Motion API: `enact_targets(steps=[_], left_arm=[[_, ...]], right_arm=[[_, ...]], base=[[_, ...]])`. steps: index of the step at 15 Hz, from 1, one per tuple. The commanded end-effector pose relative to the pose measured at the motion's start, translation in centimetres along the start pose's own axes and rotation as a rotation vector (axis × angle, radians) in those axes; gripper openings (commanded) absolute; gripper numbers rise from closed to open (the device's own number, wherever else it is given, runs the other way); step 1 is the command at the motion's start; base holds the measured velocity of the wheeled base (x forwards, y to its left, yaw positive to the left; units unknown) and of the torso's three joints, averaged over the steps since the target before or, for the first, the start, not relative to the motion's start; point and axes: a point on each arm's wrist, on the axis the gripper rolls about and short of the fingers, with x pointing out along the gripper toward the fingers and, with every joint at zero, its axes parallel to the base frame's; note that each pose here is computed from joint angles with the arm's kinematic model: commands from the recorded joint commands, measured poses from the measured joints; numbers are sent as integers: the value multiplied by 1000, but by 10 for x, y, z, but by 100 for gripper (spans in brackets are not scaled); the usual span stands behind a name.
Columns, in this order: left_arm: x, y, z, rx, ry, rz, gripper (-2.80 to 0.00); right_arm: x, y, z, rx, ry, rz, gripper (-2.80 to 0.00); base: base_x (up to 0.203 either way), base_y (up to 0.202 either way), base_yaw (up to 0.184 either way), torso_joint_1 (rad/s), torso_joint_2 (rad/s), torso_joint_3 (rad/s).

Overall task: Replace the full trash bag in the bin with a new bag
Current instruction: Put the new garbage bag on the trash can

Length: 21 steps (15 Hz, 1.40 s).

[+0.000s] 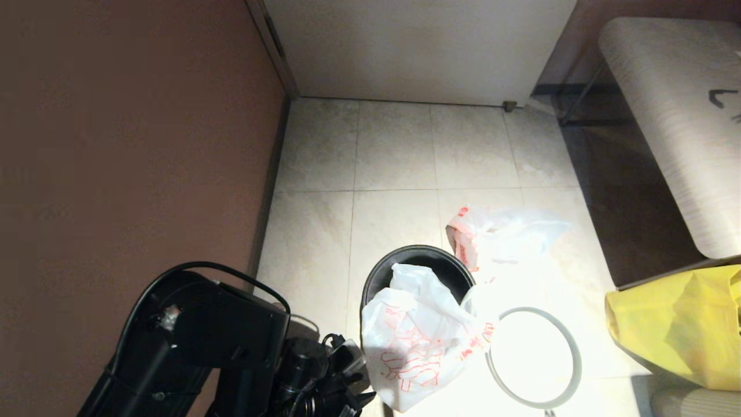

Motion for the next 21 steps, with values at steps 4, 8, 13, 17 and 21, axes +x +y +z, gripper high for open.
enact_targets(steps=[4,8,13,17,21], left_arm=[[19,0,0,48,-51,-66,0],[38,7,17,60,-25,-91,0],[48,4,29,85,-63,-101,0],[49,2,30,88,-66,-110,-280],[48,2,29,87,-63,-111,-280]], right_arm=[[0,0,0,0,1,0,-280],[0,0,0,0,1,0,-280],[0,0,0,0,1,0,-280],[0,0,0,0,1,0,-280],[0,0,0,0,1,0,-280]], base=[[0,0,0,0,0,0],[0,0,0,0,0,0],[0,0,0,0,0,0],[0,0,0,0,0,0],[0,0,0,0,0,0]])
